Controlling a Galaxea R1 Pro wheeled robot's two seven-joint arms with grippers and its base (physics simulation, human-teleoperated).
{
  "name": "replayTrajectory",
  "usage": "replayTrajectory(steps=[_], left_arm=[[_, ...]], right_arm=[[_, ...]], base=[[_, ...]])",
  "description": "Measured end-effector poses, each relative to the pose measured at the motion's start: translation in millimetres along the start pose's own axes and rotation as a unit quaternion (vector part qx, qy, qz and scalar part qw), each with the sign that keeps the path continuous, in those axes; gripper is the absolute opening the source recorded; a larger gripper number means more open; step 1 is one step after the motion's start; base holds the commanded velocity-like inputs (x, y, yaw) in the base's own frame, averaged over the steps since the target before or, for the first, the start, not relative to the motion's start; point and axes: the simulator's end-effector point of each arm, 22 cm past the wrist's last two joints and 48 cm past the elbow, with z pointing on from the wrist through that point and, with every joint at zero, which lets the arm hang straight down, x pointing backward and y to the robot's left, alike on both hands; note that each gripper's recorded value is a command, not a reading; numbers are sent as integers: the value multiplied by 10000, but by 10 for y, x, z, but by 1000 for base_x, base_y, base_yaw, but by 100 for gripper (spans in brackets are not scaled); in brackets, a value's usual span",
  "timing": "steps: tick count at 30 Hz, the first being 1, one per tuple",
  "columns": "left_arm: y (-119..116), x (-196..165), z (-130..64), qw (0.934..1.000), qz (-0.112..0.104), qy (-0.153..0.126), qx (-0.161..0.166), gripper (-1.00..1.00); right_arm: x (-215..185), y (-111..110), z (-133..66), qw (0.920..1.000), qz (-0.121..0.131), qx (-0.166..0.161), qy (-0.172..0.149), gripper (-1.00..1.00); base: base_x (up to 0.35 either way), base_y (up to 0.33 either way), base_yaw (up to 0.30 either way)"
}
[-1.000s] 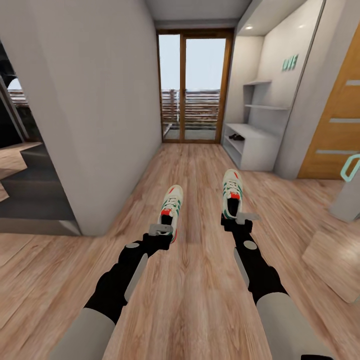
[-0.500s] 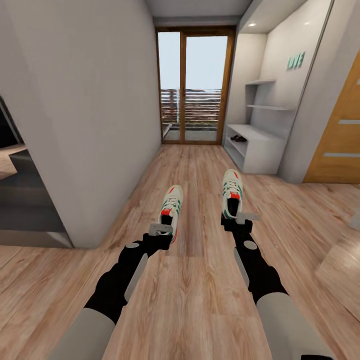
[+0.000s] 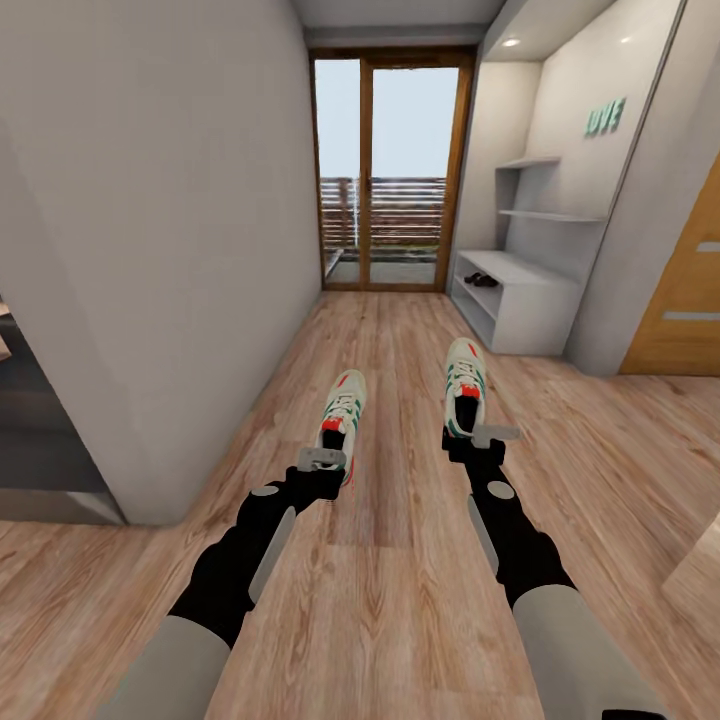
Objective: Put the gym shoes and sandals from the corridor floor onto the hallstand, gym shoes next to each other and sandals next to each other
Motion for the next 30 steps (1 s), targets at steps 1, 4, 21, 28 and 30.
replayTrajectory(steps=[1,4,21,28,30], left_arm=[[3,0,0,10000,0,0,-3,-100],[3,-1,0,10000,-3,-1,-3,-100],[12,1,-1,10000,-2,2,-8,-100],[13,1,-1,10000,0,1,-9,-100],[13,1,-1,10000,0,1,-9,-100]], right_arm=[[0,-1,0,10000,0,1,0,-100],[0,1,0,10000,-2,-1,0,-100],[1,-3,0,10000,3,3,1,-100],[11,1,-2,10000,0,-1,7,-100],[13,4,-3,10000,-3,-6,7,-100]], base=[[343,0,0],[340,0,0],[332,0,0],[331,0,0],[325,0,0]])
